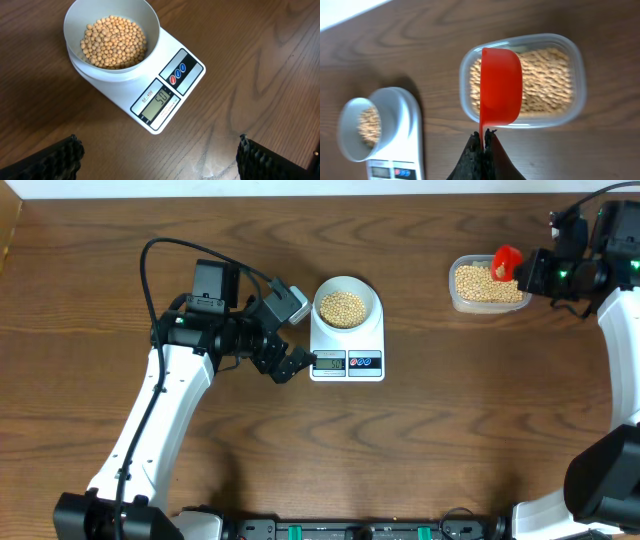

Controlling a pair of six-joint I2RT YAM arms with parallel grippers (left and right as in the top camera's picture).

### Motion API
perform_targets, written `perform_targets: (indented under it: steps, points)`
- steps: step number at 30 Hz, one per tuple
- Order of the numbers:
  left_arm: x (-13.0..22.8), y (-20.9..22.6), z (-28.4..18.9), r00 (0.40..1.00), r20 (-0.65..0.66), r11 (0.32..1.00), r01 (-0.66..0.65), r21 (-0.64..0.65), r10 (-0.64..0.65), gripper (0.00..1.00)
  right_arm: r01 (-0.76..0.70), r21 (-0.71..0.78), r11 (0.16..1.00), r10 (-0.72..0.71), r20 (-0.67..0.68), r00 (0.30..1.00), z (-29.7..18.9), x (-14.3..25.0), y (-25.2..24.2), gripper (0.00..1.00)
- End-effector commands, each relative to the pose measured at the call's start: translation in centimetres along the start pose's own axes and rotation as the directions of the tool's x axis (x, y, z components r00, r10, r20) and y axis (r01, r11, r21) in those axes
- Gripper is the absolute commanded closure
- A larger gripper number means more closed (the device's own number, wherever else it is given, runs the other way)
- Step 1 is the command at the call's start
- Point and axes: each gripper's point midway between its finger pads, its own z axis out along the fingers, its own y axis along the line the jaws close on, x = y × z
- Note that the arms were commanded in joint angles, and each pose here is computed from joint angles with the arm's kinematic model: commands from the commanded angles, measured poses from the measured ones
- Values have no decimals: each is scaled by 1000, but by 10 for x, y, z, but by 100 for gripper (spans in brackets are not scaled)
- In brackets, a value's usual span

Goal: Scoop item into bowl and weigh 50g on scale
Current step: 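Move the red scoop with the right gripper back to the tub, then lower the red scoop into the tub and open the right gripper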

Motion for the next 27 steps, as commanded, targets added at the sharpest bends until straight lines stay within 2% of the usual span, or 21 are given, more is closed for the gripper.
perform_targets:
  steps: [1,8,17,21,27]
  points:
    - [4,-1,2,1000,-10,1000,-10,3,10,0,63,104,993,-63,-1,998,-2,0,-5,99]
    - [4,-1,2,1000,-10,1000,-10,3,10,0,154,217,964,-151,-27,988,6,4,4,99]
    - [4,-1,2,1000,-10,1000,-10,3,10,0,265,426,865,-263,-64,963,7,8,14,98]
    - [4,-1,2,1000,-10,1000,-10,3,10,0,288,475,832,-288,-73,955,5,8,16,99]
    - [4,-1,2,1000,-10,1000,-10,3,10,0,293,480,827,-293,-76,953,5,9,18,98]
